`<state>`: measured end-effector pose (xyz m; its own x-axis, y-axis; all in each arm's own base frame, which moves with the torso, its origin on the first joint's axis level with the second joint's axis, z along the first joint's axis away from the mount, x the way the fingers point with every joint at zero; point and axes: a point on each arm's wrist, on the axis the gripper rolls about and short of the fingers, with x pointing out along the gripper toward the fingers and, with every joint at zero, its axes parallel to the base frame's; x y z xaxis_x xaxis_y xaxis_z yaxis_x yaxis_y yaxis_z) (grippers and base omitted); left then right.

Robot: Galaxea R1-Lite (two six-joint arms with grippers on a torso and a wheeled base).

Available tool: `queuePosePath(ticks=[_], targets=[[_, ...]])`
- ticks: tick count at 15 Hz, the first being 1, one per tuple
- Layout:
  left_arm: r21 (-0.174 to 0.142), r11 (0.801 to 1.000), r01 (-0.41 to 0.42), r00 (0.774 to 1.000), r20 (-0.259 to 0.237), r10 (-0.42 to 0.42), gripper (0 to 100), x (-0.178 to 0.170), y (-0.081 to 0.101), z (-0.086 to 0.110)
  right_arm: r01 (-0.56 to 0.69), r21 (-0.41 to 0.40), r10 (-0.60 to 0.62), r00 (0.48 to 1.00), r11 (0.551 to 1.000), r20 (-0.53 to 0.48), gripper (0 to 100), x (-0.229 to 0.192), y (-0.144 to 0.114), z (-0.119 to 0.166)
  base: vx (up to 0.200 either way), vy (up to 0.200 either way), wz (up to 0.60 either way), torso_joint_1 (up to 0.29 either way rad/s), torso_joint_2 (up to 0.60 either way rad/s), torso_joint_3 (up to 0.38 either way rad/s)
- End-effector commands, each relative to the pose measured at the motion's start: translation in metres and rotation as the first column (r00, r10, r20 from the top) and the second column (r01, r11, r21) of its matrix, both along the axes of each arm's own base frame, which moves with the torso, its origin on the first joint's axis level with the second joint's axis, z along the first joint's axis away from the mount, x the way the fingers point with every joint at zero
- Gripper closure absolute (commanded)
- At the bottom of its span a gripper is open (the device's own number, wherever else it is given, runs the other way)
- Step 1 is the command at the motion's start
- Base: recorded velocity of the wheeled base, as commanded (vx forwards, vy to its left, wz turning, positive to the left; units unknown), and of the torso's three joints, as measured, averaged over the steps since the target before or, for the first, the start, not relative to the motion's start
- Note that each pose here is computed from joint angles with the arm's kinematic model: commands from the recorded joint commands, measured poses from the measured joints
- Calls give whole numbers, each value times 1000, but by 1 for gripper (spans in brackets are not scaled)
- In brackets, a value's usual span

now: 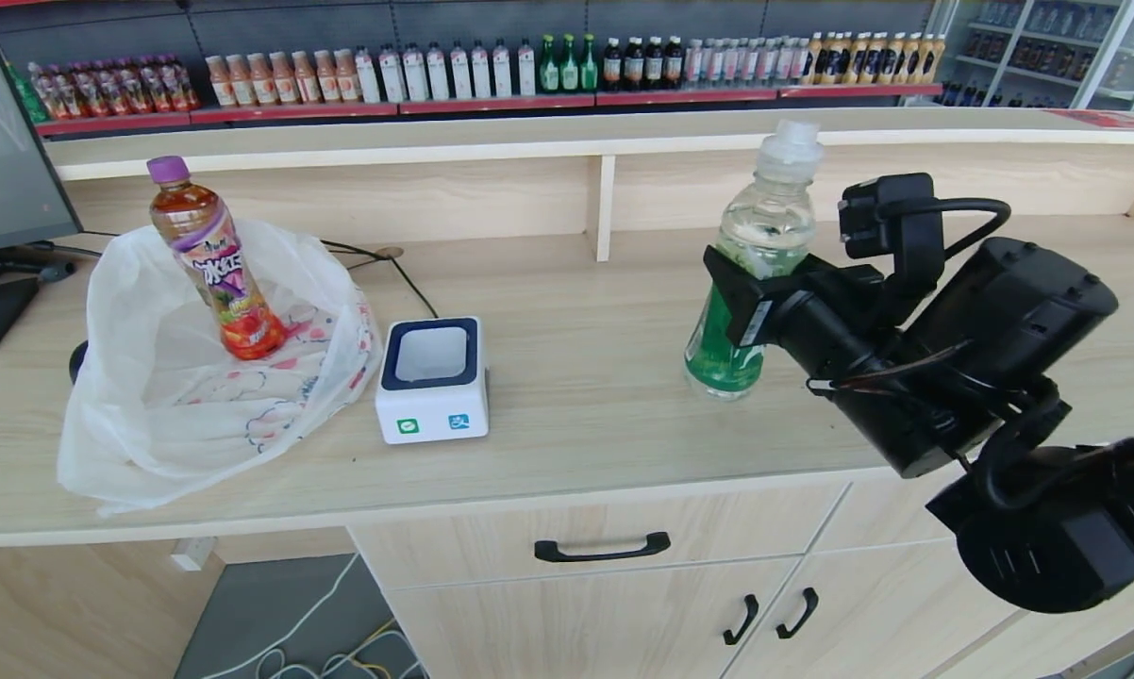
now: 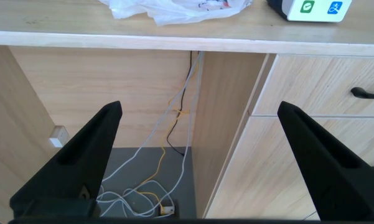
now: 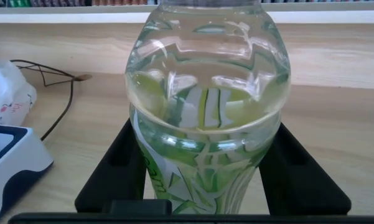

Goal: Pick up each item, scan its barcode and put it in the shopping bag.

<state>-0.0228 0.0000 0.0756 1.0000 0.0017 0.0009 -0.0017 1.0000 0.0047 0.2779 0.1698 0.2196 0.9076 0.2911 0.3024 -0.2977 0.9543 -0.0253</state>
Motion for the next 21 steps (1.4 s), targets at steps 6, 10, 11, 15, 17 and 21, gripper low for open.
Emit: queuePosePath(ticks=[6, 10, 11, 15, 17, 21], targets=[[0, 1000, 0, 1000, 1, 0, 0, 0, 0, 0, -63, -1, 63, 998, 998, 29, 100, -67, -16, 16, 0, 0, 0, 0, 0, 0], [0, 1000, 0, 1000, 1, 0, 0, 0, 0, 0, -70, -8, 70, 997, 998, 23, 100, -97, -36, 12, 0, 0, 0, 0, 0, 0], [0, 1000, 0, 1000, 1, 0, 0, 0, 0, 0, -76, -5, 76, 997, 997, 29, 100, -102, -40, 13, 0, 0, 0, 0, 0, 0], [0, 1000, 0, 1000, 1, 0, 0, 0, 0, 0, -155, 17, 155, 988, 988, 6, 100, -116, -40, 6, 0, 0, 0, 0, 0, 0], [0, 1000, 0, 1000, 1, 0, 0, 0, 0, 0, -222, 44, 222, 975, 974, -4, 100, -117, -39, 5, 0, 0, 0, 0, 0, 0], [0, 1000, -1, 1000, 1, 1, 0, 0, 0, 0, -343, 176, 354, 935, 922, -29, 100, -120, -40, 7, 0, 0, 0, 0, 0, 0]])
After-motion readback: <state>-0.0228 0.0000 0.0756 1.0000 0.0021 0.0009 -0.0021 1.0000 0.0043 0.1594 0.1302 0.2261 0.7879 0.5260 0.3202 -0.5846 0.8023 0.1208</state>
